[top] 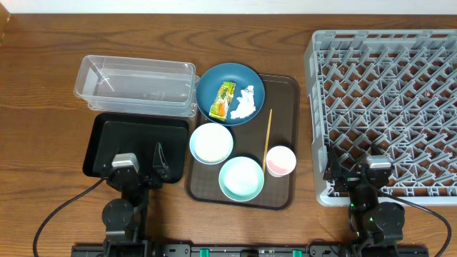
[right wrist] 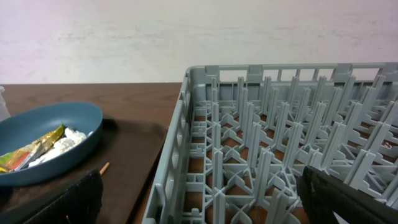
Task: Sort waste into correct bins and load items into the dishwasher rack
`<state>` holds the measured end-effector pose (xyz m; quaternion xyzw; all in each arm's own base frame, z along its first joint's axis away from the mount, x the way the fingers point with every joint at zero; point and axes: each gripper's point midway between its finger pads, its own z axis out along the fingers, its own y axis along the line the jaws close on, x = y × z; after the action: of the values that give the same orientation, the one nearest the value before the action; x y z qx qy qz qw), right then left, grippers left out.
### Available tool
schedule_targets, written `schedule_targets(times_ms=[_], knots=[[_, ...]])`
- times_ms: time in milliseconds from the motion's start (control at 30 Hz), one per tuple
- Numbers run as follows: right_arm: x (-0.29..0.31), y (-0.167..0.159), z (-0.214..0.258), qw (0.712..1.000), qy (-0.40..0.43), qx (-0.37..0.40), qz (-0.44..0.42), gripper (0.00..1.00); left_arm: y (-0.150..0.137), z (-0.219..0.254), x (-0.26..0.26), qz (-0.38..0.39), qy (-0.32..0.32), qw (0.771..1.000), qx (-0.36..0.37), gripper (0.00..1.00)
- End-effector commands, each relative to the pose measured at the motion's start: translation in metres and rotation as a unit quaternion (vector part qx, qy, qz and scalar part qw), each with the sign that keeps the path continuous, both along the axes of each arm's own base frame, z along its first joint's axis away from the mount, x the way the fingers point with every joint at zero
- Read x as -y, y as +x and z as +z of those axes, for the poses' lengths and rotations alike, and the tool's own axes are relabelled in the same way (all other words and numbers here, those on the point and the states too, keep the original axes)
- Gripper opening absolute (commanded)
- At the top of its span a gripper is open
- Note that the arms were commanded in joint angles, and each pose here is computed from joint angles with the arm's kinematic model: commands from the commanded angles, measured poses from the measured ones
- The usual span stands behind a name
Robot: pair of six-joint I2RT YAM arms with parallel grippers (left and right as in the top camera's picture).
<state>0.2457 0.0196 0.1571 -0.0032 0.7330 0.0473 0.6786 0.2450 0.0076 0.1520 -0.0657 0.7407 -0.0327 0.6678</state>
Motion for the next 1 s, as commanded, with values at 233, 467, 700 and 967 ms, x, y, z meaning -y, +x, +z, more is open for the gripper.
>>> schedule_targets(times_ms=[233, 467, 700, 967], knots=[[0.001, 0.0, 0.001, 1.0, -0.006, 0.003, -0.003, 0.99, -0.001, -0.015, -0.003, 0.007, 0.005, 1.0, -0.025, 0.98], [0.002, 0.001, 0.013, 1.0, -0.004, 0.027, -0.005, 0.99, -0.001, -0.014, -0.003, 0.007, 0.005, 1.0, -0.023, 0.98], [0.01, -0.001, 0.038, 0.998, -0.002, 0.05, -0.03, 0.99, -0.002, 0.003, -0.003, 0.01, -0.02, 1.0, -0.014, 0.98], [0.015, 0.007, 0.083, 0.998, -0.005, 0.034, -0.045, 0.99, 0.005, 0.025, -0.002, 0.009, -0.022, 0.996, -0.089, 0.98]])
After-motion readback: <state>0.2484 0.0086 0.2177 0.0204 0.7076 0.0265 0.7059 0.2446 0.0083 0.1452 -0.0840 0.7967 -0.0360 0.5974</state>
